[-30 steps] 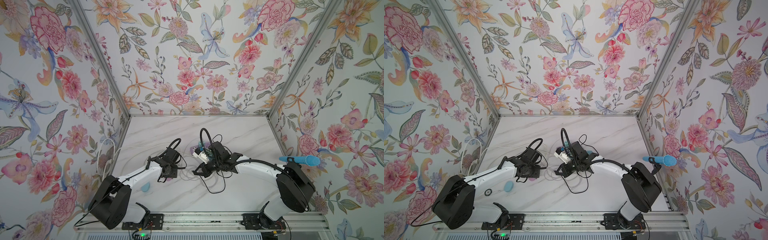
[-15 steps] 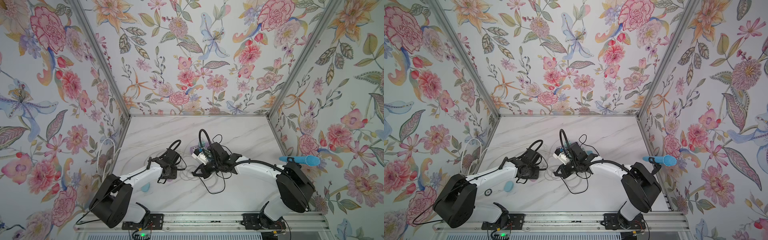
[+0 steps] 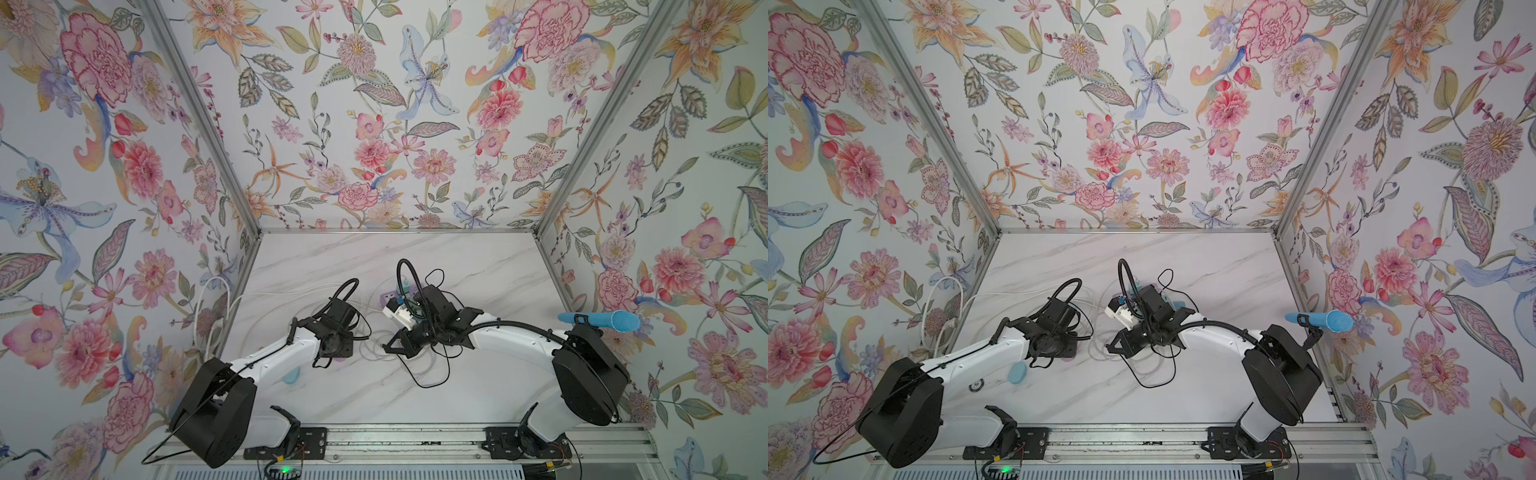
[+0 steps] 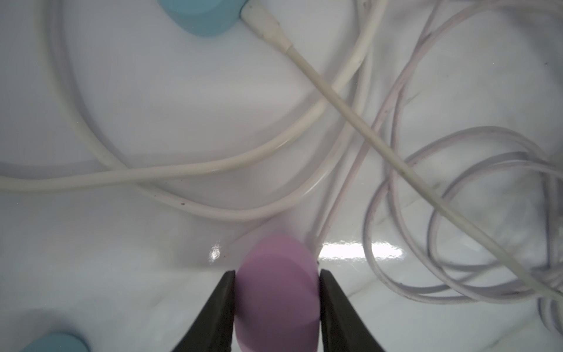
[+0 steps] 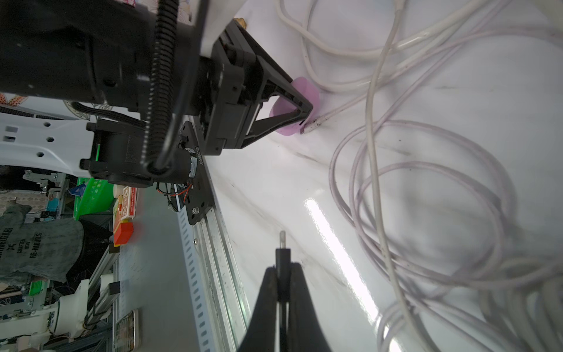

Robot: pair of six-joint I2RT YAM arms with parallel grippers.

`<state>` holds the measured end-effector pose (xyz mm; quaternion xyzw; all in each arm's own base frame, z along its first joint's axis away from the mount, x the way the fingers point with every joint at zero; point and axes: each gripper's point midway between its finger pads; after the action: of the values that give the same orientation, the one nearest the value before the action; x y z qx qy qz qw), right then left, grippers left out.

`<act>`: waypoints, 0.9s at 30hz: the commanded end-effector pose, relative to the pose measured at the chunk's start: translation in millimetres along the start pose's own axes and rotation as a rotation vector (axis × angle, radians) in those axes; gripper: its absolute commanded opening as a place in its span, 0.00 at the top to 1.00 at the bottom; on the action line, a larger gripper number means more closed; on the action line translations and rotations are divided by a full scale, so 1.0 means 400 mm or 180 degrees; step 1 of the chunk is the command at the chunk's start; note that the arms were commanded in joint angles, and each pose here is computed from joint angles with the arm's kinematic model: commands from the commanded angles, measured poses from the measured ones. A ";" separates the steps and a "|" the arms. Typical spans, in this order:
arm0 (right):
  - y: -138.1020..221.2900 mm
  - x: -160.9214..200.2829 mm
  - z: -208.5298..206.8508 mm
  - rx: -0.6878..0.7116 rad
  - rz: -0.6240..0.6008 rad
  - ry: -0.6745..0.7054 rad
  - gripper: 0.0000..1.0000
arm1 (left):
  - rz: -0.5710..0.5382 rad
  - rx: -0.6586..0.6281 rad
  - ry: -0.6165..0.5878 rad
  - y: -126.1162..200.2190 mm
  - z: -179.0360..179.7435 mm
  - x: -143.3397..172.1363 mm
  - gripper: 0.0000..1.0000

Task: Charge the bluetooth headset
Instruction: Pick up the bluetooth headset from the center of the board.

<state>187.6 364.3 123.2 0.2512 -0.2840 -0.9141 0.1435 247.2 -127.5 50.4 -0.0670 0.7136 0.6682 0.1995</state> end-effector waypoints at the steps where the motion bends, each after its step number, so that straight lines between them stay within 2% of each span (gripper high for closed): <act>1: 0.010 -0.013 0.047 -0.0128 -0.0011 0.0084 1.00 | -0.0560 0.0362 -0.0069 0.066 -0.043 -0.094 0.87; 6: 0.023 -0.032 0.093 -0.0191 -0.0005 0.0145 1.00 | -0.1185 0.0871 -0.0327 0.173 -0.110 -0.175 0.93; 15: 0.073 -0.090 0.167 -0.0281 -0.0150 0.0117 1.00 | -0.1729 0.1591 -0.0579 0.294 -0.192 -0.200 0.98; 19: 0.094 -0.104 0.169 -0.0311 -0.0177 0.0019 1.00 | -0.1907 0.1751 -0.0599 0.334 -0.204 -0.203 0.99; 27: 0.126 -0.126 0.169 -0.0385 -0.0249 -0.0052 1.00 | -0.2050 0.1781 -0.0612 0.363 -0.197 -0.191 0.99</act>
<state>202.8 375.9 201.0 0.2487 -0.2372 -0.9317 0.1177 251.1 -202.8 209.1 -0.1655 0.7915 0.3721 0.4557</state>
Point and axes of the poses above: each gripper's point midway between its finger pads, its own y axis back along the fingers, its own z axis along the line the jaws close on, x = y × z, and after that the axes turned 10 degrees about -y, right-handed
